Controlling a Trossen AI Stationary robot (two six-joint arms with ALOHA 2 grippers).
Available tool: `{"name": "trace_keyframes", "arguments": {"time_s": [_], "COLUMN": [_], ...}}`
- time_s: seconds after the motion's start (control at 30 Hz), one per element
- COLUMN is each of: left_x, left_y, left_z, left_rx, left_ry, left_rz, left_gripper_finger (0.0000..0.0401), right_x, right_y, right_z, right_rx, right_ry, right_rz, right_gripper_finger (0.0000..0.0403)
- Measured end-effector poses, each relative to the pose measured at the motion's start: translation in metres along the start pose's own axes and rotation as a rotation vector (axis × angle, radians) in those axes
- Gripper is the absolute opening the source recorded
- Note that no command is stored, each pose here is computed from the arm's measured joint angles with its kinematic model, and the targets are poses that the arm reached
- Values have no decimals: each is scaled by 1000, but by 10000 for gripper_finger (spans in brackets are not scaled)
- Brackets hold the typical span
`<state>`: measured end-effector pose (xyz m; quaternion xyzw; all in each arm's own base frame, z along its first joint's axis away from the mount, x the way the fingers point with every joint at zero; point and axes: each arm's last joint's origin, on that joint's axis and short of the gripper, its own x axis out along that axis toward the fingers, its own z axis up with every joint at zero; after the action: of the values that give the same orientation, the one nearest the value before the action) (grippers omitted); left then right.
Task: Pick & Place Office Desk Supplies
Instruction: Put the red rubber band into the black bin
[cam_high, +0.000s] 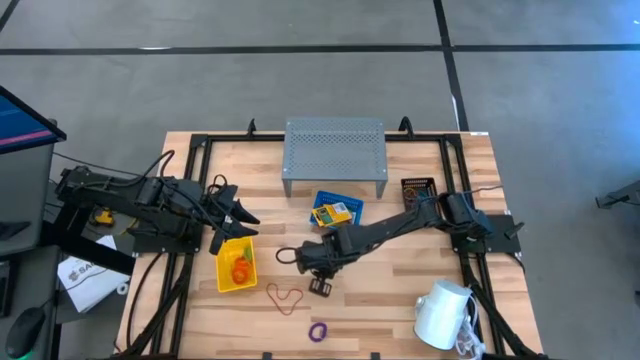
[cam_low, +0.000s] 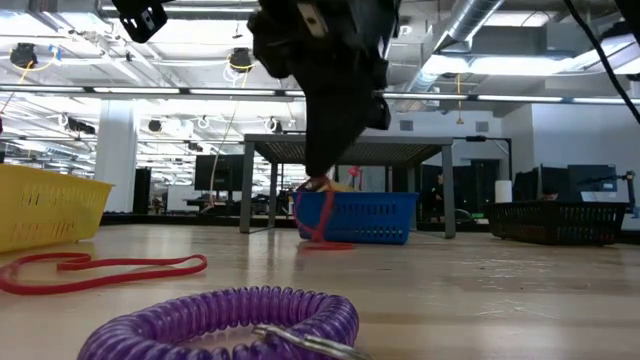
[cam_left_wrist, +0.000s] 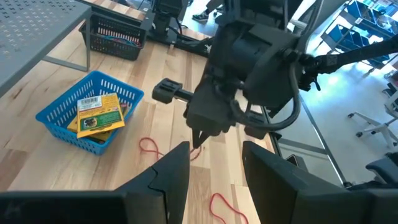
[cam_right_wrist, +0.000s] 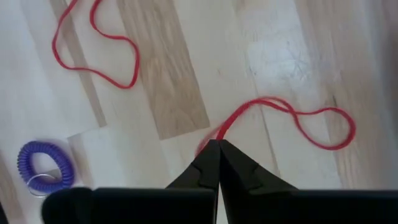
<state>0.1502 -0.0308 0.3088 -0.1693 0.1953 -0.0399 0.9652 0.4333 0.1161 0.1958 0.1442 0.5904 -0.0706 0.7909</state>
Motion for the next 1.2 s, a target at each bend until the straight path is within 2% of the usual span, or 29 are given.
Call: {"name": "trace_keyframes", "arguments": {"time_s": [0.3,0.6,0.7,0.87,0.97,1.07,1.2], "left_x": [0,0,0,0,0,0,0], "left_y": [0,1,1,1,1,1,1], "left_z": [0,-2,-2,-2,-2,-2,-2], "left_rx": [0,1,1,1,1,1,1], "left_ry": [1,25,22,24,23,22,21], "left_rz": [1,10,9,11,10,10,9], "left_gripper_finger": [143,143,143,143,143,143,143], "right_x": [-23,-65,-62,-40,-25,-17,-11], "right_y": [2,-5,-5,-3,-4,-10,-18], "right_z": [1,-1,-1,-2,-5,-4,3], "right_rx": [-12,19,19,-10,-18,-14,51], "right_ry": [23,-35,-30,-4,22,6,-28], "right_rz": [-21,-25,-26,-24,-17,-11,2], "right_gripper_finger": [0,0,0,4,28,71,138]}}
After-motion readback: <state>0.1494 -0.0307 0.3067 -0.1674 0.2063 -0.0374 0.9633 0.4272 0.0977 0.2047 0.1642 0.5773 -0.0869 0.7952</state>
